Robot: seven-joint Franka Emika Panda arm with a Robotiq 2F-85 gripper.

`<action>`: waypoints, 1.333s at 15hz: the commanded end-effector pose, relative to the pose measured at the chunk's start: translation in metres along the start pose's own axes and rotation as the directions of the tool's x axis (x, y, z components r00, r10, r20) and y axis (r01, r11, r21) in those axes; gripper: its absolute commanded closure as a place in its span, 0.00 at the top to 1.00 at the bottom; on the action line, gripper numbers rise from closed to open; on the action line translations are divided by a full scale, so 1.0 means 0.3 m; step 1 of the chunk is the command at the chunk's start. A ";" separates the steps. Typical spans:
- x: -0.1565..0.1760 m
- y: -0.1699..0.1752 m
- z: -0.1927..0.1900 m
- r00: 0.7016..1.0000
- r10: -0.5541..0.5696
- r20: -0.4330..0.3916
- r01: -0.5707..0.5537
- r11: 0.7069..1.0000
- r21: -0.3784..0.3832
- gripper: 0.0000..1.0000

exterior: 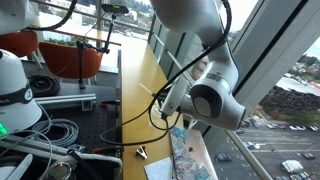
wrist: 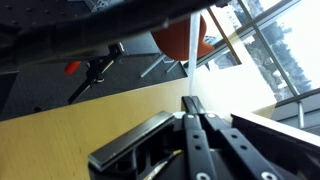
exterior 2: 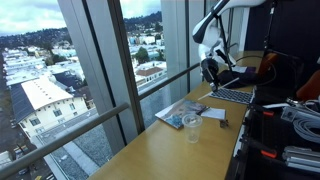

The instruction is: Put the straw in the plastic cup

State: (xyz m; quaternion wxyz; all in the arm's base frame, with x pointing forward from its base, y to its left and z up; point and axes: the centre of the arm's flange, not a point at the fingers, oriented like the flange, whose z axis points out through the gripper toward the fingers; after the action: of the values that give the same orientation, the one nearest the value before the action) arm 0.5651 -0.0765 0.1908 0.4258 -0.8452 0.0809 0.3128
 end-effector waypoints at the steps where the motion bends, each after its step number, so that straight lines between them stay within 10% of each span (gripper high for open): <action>1: 0.086 0.009 -0.027 0.997 0.022 0.075 -0.031 0.993 0.118 0.00; 20: 0.371 0.174 0.159 0.957 0.129 0.259 -0.215 0.916 0.338 0.00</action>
State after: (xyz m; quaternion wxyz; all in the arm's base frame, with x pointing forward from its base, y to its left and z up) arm 0.5961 -0.0590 0.0759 0.5423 -0.7175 0.1537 0.4093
